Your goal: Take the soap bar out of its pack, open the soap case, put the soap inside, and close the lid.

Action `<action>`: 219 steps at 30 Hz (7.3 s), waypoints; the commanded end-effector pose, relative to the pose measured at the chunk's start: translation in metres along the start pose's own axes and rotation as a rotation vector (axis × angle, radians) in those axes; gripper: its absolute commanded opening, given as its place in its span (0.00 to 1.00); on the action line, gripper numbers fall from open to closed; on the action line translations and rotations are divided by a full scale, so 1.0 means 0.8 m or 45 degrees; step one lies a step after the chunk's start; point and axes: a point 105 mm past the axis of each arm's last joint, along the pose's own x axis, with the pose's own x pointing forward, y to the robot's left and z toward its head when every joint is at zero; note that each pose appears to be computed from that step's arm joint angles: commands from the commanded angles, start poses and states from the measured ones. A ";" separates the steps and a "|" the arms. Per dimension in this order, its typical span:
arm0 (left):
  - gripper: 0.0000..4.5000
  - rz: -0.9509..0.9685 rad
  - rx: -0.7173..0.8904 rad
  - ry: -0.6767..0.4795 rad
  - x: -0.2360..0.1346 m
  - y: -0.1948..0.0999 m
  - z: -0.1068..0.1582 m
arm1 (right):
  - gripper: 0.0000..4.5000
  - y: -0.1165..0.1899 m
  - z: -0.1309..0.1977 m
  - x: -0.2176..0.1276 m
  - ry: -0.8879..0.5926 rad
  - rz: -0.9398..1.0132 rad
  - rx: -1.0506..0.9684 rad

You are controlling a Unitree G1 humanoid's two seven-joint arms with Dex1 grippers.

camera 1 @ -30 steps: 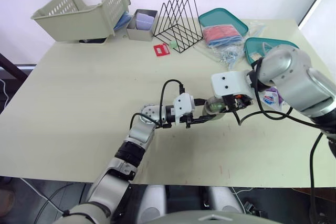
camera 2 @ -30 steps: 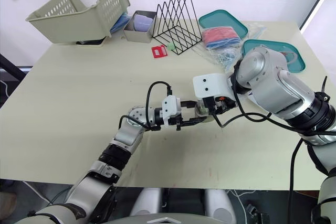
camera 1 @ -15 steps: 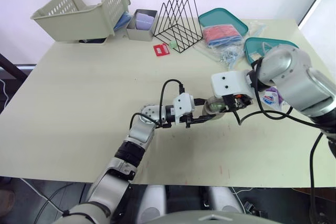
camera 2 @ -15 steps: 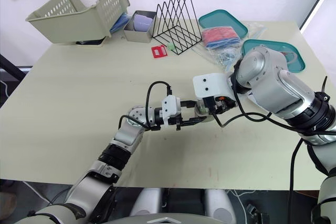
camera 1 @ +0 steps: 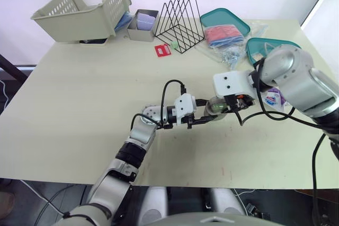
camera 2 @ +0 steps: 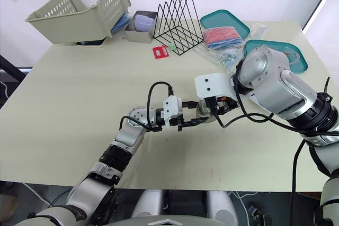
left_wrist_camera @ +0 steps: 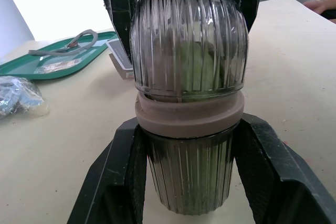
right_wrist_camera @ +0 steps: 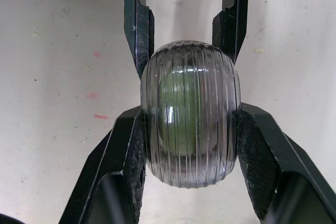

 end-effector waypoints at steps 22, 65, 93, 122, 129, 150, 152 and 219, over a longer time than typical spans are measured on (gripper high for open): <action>0.41 -0.097 -0.007 0.049 0.006 -0.020 -0.013 | 1.00 0.001 0.004 -0.028 0.006 -0.107 -0.006; 0.41 -0.088 -0.026 0.054 0.005 -0.017 -0.013 | 0.05 0.021 -0.039 -0.034 0.067 -0.077 0.104; 0.41 -0.094 -0.034 0.071 0.003 -0.018 -0.015 | 0.05 0.024 -0.069 -0.040 0.132 -0.103 0.121; 0.41 -0.096 -0.019 0.091 -0.012 -0.015 -0.012 | 0.05 0.032 0.012 -0.060 -1.007 -0.277 0.247; 0.41 -0.090 -0.013 0.106 -0.017 -0.013 -0.013 | 0.05 0.031 0.012 -0.046 -1.067 -0.281 0.303; 0.41 -0.086 -0.002 0.122 -0.024 -0.014 -0.014 | 0.05 0.032 -0.017 0.003 -0.922 -0.259 0.356; 0.41 -0.089 0.000 0.123 -0.024 -0.014 -0.014 | 0.05 0.034 -0.019 0.007 -0.909 -0.249 0.355; 0.99 -0.005 -1.691 0.336 -0.054 0.018 0.004 | 1.00 0.083 -0.101 0.026 -0.522 -0.914 0.844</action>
